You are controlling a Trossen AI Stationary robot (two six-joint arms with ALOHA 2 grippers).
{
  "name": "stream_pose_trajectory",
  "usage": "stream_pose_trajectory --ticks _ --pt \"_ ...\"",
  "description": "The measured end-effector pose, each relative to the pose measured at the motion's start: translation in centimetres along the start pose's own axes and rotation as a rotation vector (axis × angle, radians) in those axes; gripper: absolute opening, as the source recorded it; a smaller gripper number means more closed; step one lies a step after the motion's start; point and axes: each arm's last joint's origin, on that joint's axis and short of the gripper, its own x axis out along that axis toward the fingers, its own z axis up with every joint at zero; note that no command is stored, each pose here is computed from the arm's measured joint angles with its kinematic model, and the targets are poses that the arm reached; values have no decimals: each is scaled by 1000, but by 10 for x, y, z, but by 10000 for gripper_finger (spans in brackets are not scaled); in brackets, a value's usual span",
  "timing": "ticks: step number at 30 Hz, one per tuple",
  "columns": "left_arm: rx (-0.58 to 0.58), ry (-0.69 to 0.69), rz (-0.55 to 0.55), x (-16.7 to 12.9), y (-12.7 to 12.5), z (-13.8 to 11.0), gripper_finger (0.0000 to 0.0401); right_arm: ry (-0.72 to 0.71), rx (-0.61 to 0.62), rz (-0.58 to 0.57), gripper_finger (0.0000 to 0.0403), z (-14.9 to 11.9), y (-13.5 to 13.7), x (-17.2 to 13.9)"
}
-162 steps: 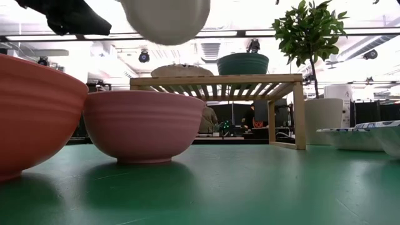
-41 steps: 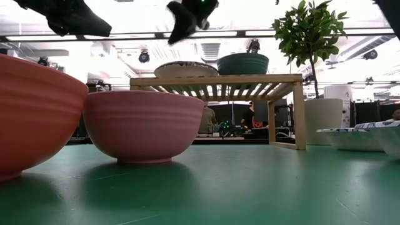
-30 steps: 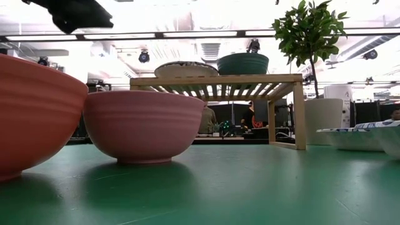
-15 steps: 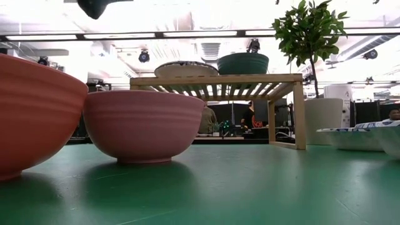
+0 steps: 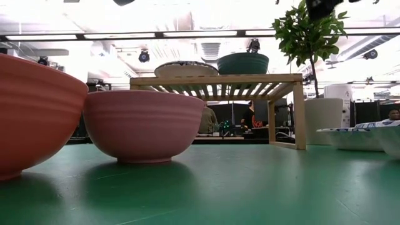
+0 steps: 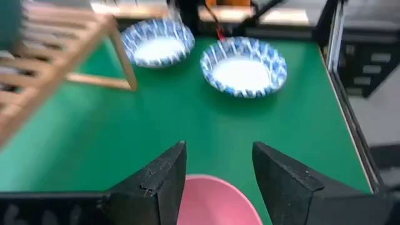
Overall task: Place and stack bowls onto a shelf
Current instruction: Stack the pink bowl on top of the green bowl on the shelf
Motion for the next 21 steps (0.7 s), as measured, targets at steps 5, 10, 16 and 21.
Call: stream_pose_trajectory --ticks 5,10,16,21 --pt "-5 157 43 18 -11 3 200 -27 -3 3 9 -12 0 -8" --pt "24 286 41 38 -20 -1 218 -57 -38 1 9 -16 -1 -14" --pt "-4 440 -68 69 -29 -16 213 -48 -44 6 9 -23 -1 -15" --pt "-35 529 -85 92 -28 -29 208 -30 -41 7 9 -29 0 -13"
